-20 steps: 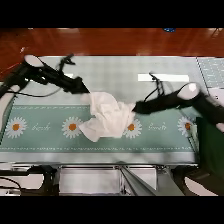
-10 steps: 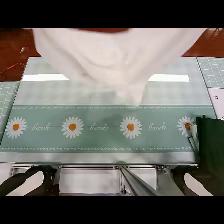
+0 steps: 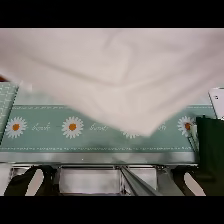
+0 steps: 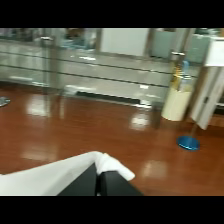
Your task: Fold the shirts.
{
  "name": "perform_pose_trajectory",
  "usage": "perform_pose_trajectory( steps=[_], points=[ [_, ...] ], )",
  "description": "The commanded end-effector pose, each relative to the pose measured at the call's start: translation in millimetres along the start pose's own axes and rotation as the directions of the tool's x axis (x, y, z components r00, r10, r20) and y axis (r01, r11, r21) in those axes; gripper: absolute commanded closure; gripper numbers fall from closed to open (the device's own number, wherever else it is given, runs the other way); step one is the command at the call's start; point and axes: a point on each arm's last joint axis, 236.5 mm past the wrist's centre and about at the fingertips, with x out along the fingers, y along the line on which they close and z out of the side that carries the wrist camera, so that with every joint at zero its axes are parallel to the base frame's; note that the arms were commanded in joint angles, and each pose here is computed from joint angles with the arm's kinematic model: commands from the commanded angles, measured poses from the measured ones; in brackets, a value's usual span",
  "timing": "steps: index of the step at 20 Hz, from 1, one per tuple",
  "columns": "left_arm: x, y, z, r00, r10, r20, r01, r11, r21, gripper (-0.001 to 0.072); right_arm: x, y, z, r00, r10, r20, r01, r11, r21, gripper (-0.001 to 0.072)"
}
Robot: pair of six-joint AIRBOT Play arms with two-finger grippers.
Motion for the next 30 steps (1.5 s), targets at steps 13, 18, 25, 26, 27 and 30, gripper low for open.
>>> perform_pose_trajectory(
  steps=[13, 18, 25, 26, 27, 30],
  points=[
    [139.7, 65.0, -320.8, 0.837, -0.132, -0.53, -0.106, 0.913, -0.395, 0.0686, 80.8, -1.0, -406.2, 0.531, 0.079, -0.844, 0.13, 0.976, 0.174, 0.0691],
    [262.6, 58.4, -404.7, 0.735, -0.236, -0.636, -0.108, 0.885, -0.453, 0.0687, 164.5, -8.1, -494.9, 0.441, 0.104, -0.892, 0.174, 0.964, 0.198, 0.0691],
    [263.0, 9.0, -488.5, 0.305, -0.483, -0.821, -0.189, 0.814, -0.549, 0.0196, 232.5, 2.8, -541.5, 0.333, 0.206, -0.92, 0.221, 0.932, 0.289, 0.0691],
    [238.3, 20.4, -499.9, 0.204, -0.465, -0.862, -0.208, 0.839, -0.502, 0.0196, 237.6, 1.4, -535.6, 0.351, 0.202, -0.915, 0.217, 0.932, 0.289, 0.0691],
    [210.3, 34.1, -505.5, 0.098, -0.439, -0.893, -0.224, 0.865, -0.449, 0.0196, 240.3, -0.9, -530.2, 0.359, 0.194, -0.913, 0.21, 0.936, 0.282, 0.0691],
    [157.8, 54.2, -493.2, -0.016, -0.386, -0.922, -0.254, 0.894, -0.37, 0.0197, 241.1, -0.4, -521.3, 0.357, 0.199, -0.913, 0.177, 0.945, 0.275, 0.0691]
  ],
)
